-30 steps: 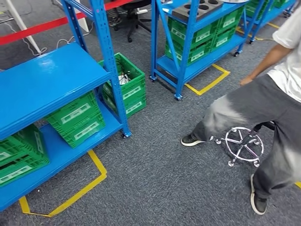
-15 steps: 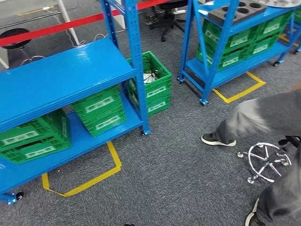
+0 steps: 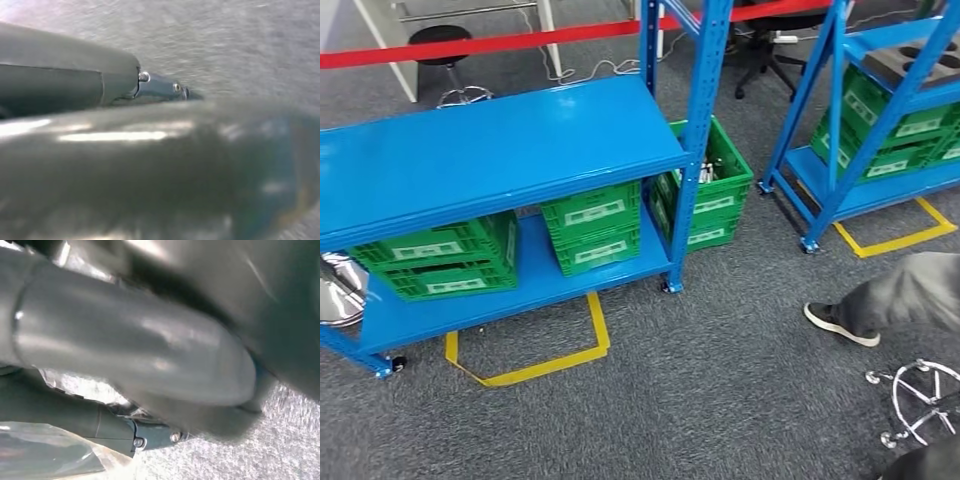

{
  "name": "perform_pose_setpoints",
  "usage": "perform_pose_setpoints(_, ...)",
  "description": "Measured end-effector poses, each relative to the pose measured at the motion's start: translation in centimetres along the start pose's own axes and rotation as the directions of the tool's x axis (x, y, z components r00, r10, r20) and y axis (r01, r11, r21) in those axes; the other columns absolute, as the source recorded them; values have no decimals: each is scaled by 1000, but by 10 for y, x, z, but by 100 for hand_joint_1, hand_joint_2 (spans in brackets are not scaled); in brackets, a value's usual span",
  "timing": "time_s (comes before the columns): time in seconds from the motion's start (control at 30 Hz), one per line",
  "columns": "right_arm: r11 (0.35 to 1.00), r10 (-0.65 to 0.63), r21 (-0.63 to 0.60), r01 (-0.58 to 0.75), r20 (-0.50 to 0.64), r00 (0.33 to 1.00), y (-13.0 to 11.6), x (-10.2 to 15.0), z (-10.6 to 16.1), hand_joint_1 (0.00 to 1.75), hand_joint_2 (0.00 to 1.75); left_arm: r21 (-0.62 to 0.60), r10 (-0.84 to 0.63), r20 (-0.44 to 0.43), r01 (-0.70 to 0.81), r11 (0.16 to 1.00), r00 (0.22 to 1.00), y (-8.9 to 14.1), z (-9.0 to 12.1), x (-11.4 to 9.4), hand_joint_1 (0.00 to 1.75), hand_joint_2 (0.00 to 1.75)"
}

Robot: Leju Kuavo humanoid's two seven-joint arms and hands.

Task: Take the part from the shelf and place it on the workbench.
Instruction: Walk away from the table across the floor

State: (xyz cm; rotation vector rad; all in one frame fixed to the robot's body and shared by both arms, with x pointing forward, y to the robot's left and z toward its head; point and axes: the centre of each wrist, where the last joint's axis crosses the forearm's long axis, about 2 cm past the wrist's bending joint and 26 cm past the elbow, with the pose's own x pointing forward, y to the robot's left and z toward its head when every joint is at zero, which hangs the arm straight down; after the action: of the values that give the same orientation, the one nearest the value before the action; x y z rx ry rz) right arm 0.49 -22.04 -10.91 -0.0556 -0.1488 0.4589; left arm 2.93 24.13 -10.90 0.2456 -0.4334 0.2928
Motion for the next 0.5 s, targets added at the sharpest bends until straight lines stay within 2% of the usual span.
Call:
perform_pose_setpoints(0.1, 999, -53, -10, 53, -23, 998, -9, 8, -2, 0, 0, -23, -62, -20, 62, 998, 998, 1, -6, 13, 0, 0)
perform_pose_setpoints(0.27, 993, -120, -7, 120, -30, 992, -15, 7, -3, 0, 0, 8, -119, -96, 120, 993, 988, 11, -8, 12, 0, 0)
perform_pose_setpoints(0.5, 988, -146, 33, 149, -67, 987, -8, 6, -2, 0, 0, 4, -149, -85, 150, 989, 985, 14, -12, 19, 0, 0)
